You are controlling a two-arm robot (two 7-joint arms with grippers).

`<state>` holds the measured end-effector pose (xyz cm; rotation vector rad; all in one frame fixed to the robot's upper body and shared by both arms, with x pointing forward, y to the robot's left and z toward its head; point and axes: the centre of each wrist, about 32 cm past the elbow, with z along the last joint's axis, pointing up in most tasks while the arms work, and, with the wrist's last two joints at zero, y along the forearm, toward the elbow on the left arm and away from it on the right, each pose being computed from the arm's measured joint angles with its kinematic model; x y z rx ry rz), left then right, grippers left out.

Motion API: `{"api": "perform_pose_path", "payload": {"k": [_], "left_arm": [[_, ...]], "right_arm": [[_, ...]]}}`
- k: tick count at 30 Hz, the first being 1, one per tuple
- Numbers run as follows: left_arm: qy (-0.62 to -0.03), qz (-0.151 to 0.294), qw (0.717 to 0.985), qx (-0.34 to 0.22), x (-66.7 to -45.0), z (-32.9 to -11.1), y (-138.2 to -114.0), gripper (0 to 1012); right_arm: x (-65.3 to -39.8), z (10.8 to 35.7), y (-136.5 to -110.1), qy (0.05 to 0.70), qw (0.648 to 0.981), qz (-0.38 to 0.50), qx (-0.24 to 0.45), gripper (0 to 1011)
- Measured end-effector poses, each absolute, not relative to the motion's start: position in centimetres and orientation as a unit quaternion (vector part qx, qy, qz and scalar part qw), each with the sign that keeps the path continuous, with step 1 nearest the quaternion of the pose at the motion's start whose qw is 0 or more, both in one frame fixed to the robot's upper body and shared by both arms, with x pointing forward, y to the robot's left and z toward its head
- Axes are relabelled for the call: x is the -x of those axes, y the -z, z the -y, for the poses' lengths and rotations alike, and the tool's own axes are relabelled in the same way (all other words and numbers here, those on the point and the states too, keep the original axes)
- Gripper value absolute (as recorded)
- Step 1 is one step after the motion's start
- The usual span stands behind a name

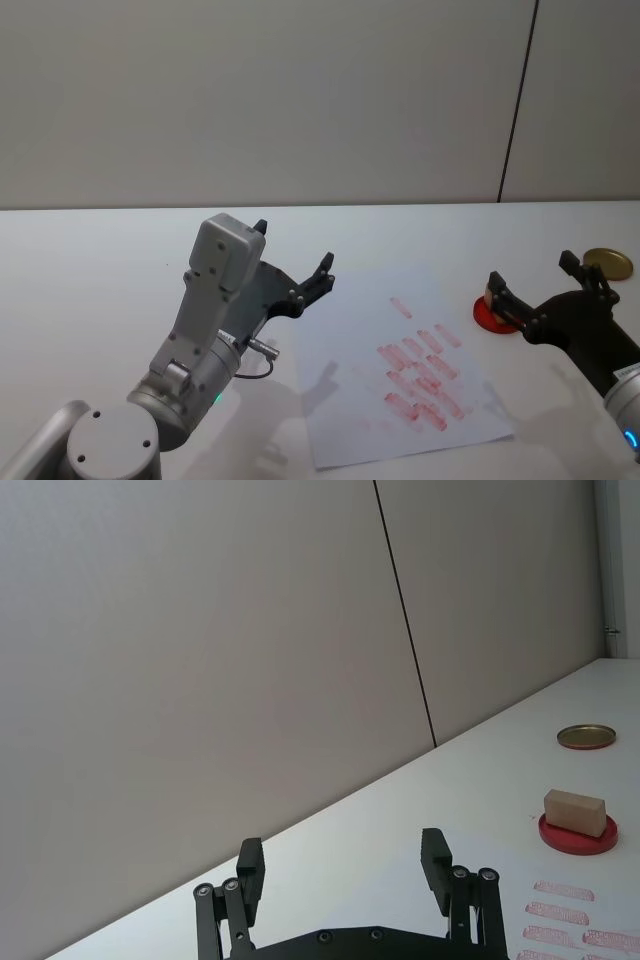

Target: Use the one hand to pick up the stamp and affix it onto the A4 paper.

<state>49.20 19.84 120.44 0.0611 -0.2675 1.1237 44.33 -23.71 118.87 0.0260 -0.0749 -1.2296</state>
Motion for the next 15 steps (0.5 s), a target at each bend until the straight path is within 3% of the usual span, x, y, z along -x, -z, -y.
{"api": "perform_pose_path", "payload": {"k": [15], "left_arm": [[-0.531,0.126,0.837,-0.029,-49.20,-19.84,-120.44,993]], "right_arm": [[-44.38,23.37,-119.14,0.581,0.813,0.034,-0.010,1003]]}}
